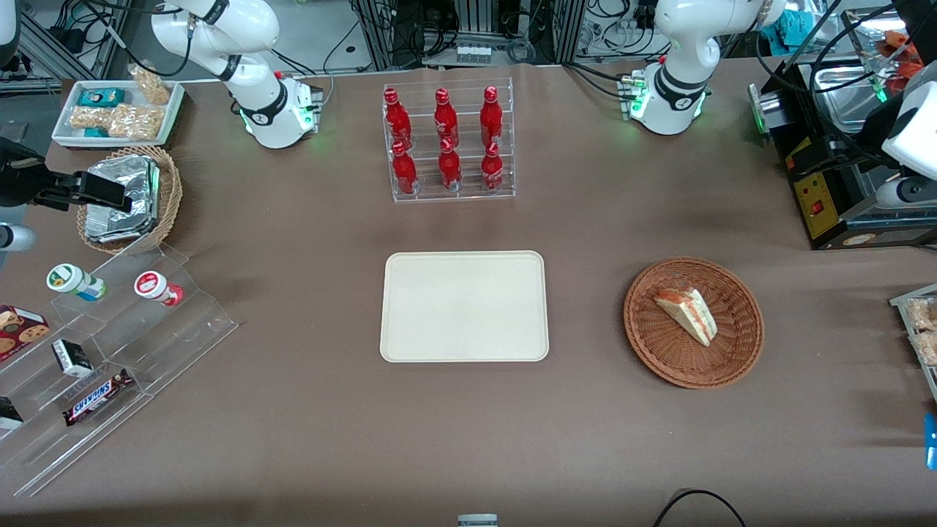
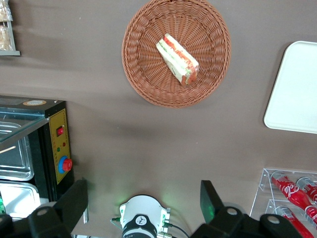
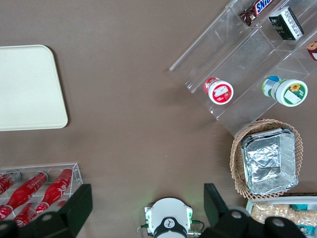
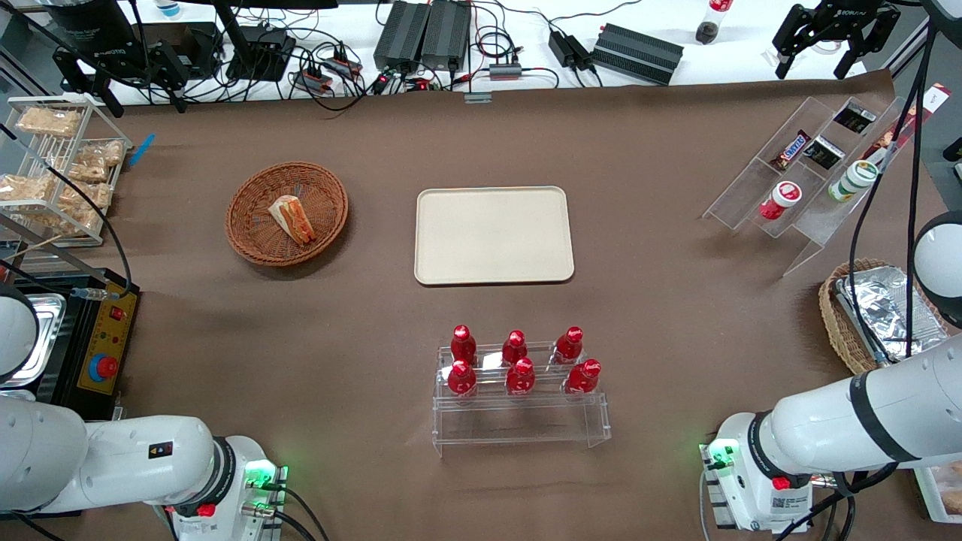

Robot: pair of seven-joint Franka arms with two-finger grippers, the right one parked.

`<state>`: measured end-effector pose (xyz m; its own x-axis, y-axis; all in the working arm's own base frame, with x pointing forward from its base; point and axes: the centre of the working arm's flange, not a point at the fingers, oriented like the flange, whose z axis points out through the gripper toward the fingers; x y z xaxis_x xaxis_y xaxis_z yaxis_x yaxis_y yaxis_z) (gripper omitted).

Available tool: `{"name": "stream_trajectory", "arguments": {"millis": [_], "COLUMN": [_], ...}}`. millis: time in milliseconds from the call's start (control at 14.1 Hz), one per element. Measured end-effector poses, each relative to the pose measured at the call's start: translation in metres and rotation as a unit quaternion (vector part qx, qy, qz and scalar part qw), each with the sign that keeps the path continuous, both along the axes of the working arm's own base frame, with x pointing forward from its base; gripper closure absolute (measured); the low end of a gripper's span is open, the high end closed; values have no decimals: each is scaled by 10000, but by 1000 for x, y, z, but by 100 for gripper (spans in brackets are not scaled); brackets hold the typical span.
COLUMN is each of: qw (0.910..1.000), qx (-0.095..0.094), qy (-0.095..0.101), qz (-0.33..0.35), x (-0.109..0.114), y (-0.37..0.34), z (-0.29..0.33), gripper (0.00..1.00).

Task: Place sandwich from basket to tray
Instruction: 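Move the left gripper over the sandwich in the woven basket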

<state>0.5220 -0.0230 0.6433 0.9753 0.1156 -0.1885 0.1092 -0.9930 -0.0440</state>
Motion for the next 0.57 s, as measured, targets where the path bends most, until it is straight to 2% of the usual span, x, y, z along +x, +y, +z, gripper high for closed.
{"name": "stream_trajectory", "arguments": {"millis": [283,566], "qw": [9997,9985], "qx": [9,-24], "qy": [244,544], "qz": [-26,-7], "x": [-1,27], "y": [-2,1], "z": [-12,-56], "gripper": [0,0]}}
